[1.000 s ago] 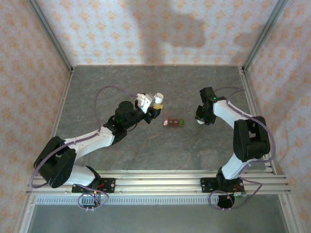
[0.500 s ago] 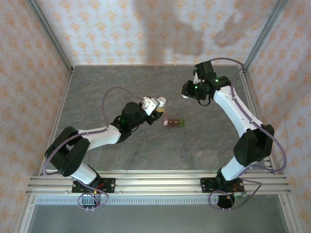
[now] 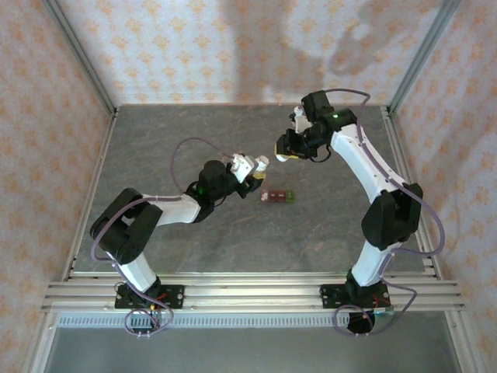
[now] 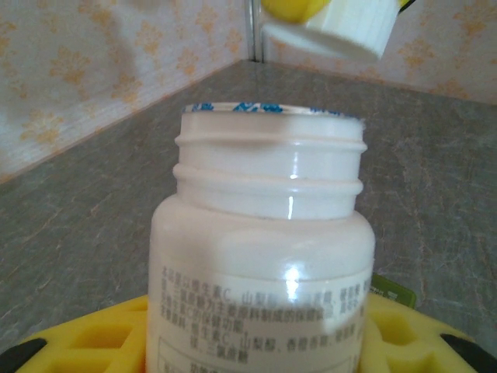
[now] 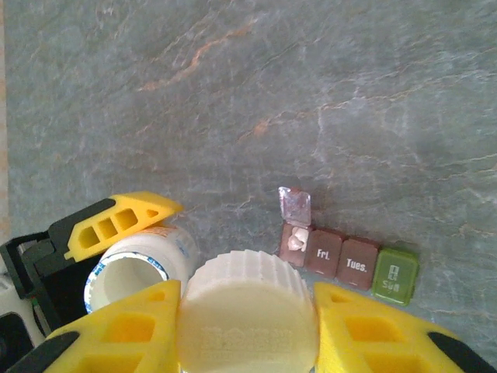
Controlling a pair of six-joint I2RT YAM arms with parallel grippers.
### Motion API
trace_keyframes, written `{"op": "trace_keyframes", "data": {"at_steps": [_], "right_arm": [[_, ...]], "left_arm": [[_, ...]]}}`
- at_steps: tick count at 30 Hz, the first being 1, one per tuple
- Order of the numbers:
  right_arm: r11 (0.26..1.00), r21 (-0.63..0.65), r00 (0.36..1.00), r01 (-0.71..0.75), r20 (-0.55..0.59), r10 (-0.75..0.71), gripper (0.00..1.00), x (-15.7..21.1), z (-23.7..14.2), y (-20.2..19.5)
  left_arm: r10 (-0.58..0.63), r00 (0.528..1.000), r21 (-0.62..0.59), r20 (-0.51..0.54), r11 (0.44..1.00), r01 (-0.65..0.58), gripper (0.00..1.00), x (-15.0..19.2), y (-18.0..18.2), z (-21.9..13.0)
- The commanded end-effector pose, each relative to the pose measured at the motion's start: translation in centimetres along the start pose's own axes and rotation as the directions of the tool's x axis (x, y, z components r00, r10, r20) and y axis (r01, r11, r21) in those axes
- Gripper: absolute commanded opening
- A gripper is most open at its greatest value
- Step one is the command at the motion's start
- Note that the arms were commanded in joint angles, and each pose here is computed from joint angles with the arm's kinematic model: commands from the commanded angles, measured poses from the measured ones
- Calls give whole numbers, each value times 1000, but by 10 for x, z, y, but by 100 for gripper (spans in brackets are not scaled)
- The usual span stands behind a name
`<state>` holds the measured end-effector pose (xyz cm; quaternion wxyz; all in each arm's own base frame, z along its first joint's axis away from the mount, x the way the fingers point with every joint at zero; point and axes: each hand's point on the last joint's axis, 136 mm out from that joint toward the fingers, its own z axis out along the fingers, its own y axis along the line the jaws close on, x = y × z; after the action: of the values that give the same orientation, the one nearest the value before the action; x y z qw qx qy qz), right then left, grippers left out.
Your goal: Sort the pills into containers
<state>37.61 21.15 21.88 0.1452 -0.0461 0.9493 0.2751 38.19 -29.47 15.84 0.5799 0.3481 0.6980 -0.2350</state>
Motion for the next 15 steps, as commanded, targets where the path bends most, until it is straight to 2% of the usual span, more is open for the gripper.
{"op": "trace_keyframes", "data": {"at_steps": [1, 15], "right_arm": [[997, -61, 998, 47, -27, -49, 35, 0, -6, 17], [991, -86, 989, 103, -100, -112, 35, 3, 3, 23]], "left_arm": [[54, 995, 49, 86, 997, -59, 0, -25, -2, 5], [77, 994, 102, 80, 991, -85, 0, -22, -3, 19]]}}
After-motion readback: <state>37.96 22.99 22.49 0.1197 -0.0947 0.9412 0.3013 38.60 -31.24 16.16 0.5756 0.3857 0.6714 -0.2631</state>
